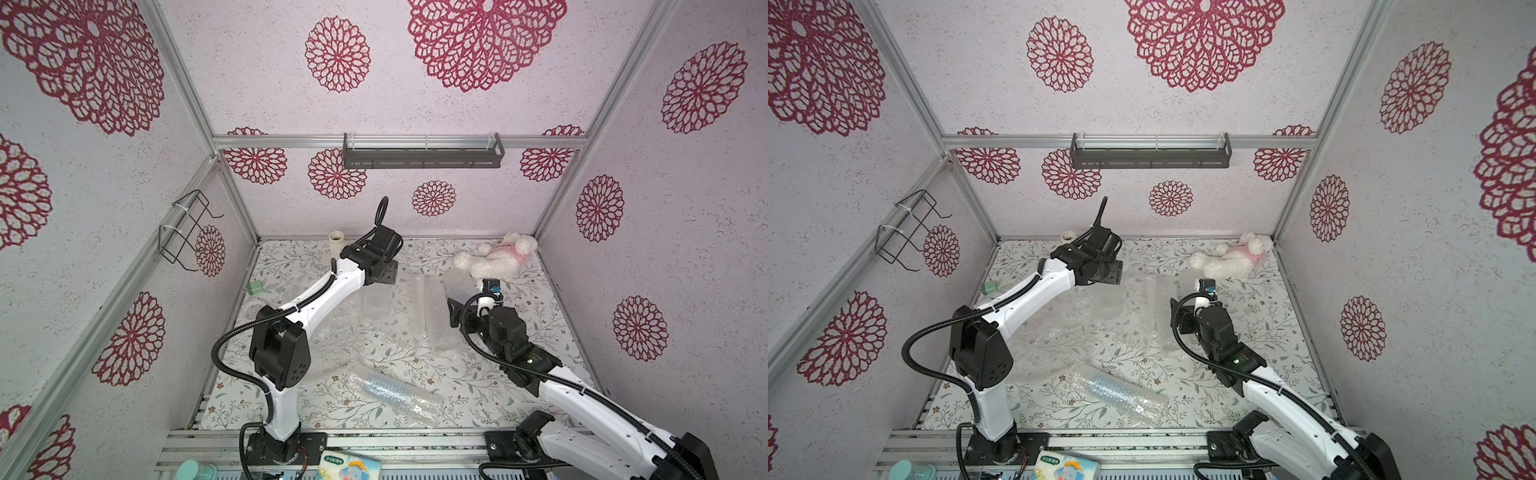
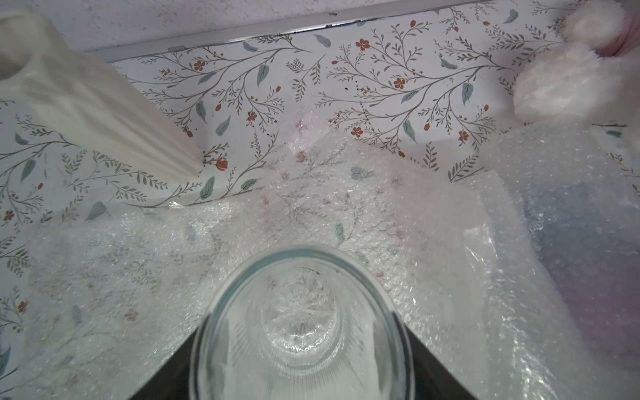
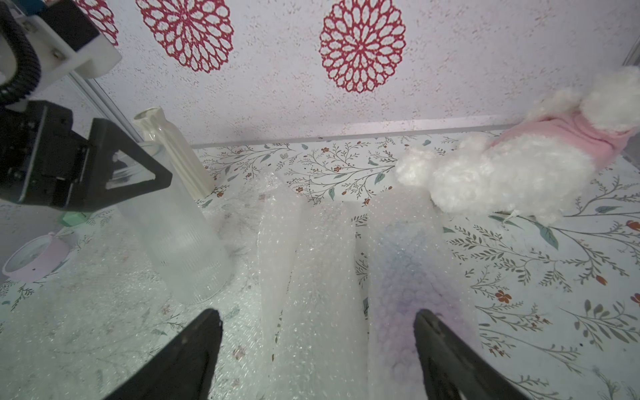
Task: Unwrap the vase from the bubble wrap
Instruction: Pick up the vase from the bubble wrap.
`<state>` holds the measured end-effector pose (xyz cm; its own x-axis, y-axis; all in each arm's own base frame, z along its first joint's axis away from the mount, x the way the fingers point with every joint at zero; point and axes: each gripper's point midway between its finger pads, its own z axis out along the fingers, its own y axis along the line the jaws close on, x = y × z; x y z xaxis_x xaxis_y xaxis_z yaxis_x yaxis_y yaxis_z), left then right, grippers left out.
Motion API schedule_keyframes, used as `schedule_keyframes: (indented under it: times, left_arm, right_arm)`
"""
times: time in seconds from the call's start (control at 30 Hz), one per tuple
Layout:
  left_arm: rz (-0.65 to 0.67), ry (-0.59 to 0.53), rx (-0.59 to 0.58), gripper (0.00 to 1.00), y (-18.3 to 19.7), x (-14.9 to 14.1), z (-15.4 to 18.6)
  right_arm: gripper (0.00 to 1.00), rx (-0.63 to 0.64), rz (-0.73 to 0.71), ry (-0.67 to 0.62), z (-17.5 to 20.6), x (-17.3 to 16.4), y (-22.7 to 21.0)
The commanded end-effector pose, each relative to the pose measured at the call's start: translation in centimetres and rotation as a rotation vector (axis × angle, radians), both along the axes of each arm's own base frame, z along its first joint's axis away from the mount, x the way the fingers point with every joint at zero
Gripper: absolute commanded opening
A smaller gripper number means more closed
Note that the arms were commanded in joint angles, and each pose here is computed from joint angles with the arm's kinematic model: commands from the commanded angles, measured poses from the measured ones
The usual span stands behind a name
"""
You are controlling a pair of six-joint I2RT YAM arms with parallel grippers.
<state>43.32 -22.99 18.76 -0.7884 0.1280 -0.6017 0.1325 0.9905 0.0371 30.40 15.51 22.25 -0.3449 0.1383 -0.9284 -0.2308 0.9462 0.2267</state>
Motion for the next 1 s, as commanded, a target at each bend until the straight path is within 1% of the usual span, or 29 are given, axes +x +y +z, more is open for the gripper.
schedule_keyframes:
  times: [0.0, 0.1, 0.27, 0.4, 0.77, 0.97]
  left_arm:
    - [0.001, -0.12, -0.075, 0.62, -0.4, 0.8, 3.2]
    - [0.014, -0.142, -0.082, 0.61, -0.1, 0.3, 3.5]
    - [0.04, -0.276, -0.128, 0.62, 0.5, 0.3, 6.0]
    - [0.052, -0.374, -0.148, 0.63, 0.9, 0.7, 8.1]
    - [0.021, -0.509, -0.151, 0.64, -0.3, 3.4, 12.4]
    - [-0.004, -0.539, -0.154, 0.65, -1.7, 6.6, 12.9]
  right_arm:
    - [0.89, 0.02, -0.015, -0.053, 1.5, 0.3, -0.3]
    - [0.89, 0.03, -0.012, -0.066, 1.6, 0.2, -0.3]
    - [0.89, 0.04, 0.0, -0.096, 1.6, 0.1, -0.1]
    - [0.89, 0.04, -0.001, -0.112, 1.7, 0.1, -0.2]
    - [0.89, 0.035, -0.005, -0.123, 2.1, 0.7, 0.1]
    - [0.89, 0.03, 0.012, -0.118, 1.6, 1.1, 0.7]
